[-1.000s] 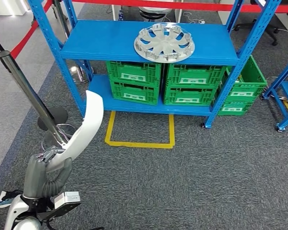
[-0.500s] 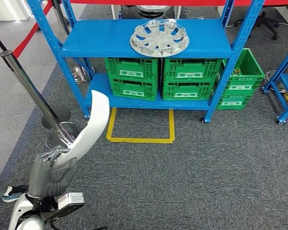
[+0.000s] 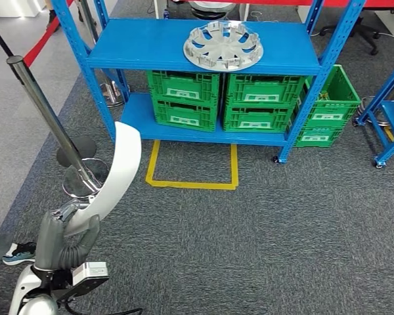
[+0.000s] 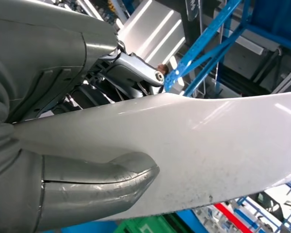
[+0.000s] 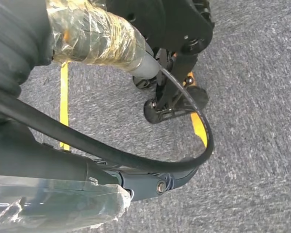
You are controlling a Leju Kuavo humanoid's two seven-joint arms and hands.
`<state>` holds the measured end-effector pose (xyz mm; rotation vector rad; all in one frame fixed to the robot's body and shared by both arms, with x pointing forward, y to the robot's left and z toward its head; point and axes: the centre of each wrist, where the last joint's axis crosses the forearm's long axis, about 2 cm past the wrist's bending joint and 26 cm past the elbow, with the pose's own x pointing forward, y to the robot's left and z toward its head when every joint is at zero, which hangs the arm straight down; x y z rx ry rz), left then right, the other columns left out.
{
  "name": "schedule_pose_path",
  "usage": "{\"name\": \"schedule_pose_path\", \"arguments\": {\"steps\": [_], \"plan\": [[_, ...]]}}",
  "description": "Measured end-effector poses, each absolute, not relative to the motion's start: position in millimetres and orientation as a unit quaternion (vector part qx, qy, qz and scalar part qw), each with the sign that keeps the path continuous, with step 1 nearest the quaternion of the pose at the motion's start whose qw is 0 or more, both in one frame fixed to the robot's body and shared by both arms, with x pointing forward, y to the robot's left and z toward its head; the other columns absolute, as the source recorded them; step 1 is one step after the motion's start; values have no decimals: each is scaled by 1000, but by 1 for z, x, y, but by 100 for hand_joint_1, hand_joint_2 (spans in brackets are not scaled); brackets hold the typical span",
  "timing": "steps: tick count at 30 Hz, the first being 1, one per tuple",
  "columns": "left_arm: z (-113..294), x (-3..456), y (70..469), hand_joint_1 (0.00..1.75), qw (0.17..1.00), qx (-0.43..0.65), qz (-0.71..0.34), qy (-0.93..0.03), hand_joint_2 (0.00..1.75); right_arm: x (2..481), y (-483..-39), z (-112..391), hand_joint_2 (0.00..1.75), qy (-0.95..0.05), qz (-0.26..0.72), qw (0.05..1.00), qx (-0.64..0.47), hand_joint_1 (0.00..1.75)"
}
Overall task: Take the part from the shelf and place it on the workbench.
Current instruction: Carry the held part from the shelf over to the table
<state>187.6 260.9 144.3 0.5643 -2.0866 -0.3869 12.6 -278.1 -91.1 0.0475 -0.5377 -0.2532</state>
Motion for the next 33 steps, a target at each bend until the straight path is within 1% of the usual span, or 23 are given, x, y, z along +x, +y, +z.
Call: {"name": "schedule_pose_path", "arguments": {"steps": [33], "plan": [[142,185,262,175,465,232,-163,-838,175,16,-275,-90,175,-277,-123,953,17,0]]}}
